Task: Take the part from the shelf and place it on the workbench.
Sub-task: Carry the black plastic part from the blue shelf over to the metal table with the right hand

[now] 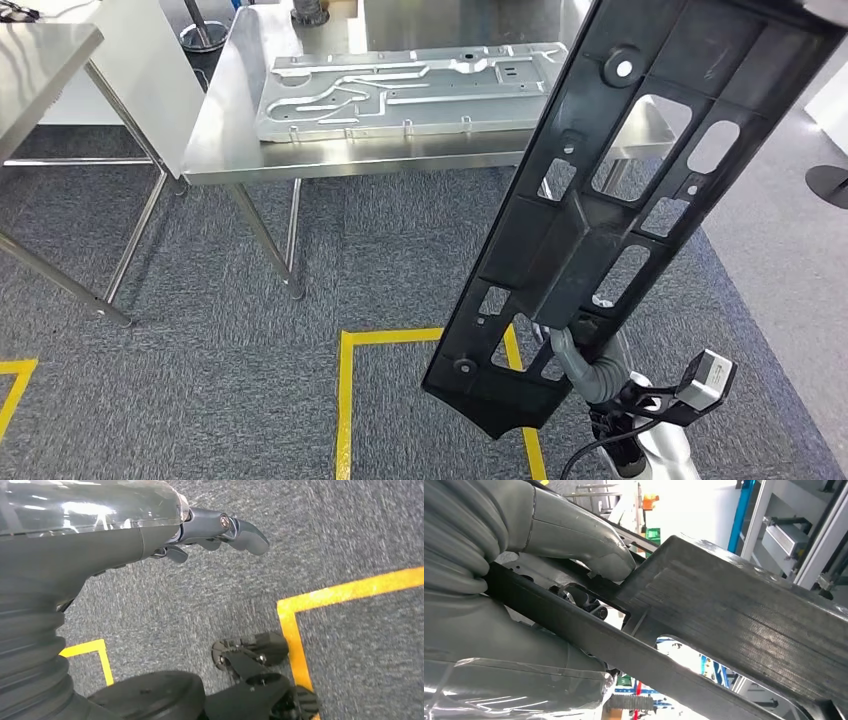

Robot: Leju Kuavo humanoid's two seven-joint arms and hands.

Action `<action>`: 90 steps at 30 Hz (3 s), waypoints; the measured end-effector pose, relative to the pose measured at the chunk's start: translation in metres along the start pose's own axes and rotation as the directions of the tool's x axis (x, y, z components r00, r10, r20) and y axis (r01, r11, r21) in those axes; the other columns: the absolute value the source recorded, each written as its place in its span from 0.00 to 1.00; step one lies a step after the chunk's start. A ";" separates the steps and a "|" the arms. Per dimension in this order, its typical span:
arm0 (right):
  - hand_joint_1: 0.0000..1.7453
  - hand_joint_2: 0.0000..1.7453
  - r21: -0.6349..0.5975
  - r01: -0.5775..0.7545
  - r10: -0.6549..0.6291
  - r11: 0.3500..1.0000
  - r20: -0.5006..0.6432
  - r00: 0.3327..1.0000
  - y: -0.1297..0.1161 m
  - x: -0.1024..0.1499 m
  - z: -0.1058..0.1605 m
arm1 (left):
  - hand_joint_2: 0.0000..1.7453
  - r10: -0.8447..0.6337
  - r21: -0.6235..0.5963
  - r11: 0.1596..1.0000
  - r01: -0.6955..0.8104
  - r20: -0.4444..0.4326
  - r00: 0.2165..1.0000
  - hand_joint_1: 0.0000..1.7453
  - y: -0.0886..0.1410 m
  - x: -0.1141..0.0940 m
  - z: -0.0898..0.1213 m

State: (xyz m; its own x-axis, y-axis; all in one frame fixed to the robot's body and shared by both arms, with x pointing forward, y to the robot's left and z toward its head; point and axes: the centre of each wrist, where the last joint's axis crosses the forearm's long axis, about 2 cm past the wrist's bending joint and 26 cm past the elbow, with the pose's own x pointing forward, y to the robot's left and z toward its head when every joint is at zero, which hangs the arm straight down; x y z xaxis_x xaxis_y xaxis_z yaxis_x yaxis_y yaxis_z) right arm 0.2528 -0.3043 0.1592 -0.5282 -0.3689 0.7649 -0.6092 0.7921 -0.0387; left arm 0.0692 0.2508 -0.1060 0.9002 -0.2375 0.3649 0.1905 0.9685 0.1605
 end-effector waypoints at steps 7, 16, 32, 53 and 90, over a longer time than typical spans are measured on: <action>1.00 1.00 0.000 0.001 -0.001 1.000 -0.006 1.000 0.001 0.000 0.003 | 1.00 0.000 -0.008 1.000 0.000 -0.012 1.000 0.00 -0.001 -0.003 0.001; 1.00 1.00 -0.010 0.004 -0.004 1.000 -0.008 1.000 0.003 0.000 0.007 | 1.00 -0.009 -0.008 1.000 0.009 -0.011 1.000 0.00 0.003 -0.006 0.001; 1.00 1.00 -0.026 -0.002 0.001 1.000 -0.014 1.000 0.006 0.004 0.018 | 1.00 -0.025 -0.028 0.999 0.025 0.007 1.000 0.00 0.002 -0.003 0.000; 1.00 1.00 -0.015 -0.008 0.008 1.000 -0.046 0.999 0.012 0.009 0.020 | 1.00 -0.023 -0.061 0.998 0.022 -0.014 1.000 0.00 -0.013 -0.011 0.005; 1.00 1.00 0.015 -0.021 0.021 1.000 -0.049 0.999 0.009 0.010 0.006 | 1.00 -0.009 -0.093 0.996 0.005 -0.044 0.999 0.00 -0.027 -0.007 0.008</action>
State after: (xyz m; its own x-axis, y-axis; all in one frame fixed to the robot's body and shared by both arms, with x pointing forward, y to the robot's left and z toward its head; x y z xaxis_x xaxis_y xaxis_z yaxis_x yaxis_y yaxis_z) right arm 0.2381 -0.3035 0.1627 -0.5112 -0.3273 0.7947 -0.6069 0.7922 -0.0641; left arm 0.0544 0.2258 -0.1058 0.9149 -0.2426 0.3226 0.2301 0.9701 0.0767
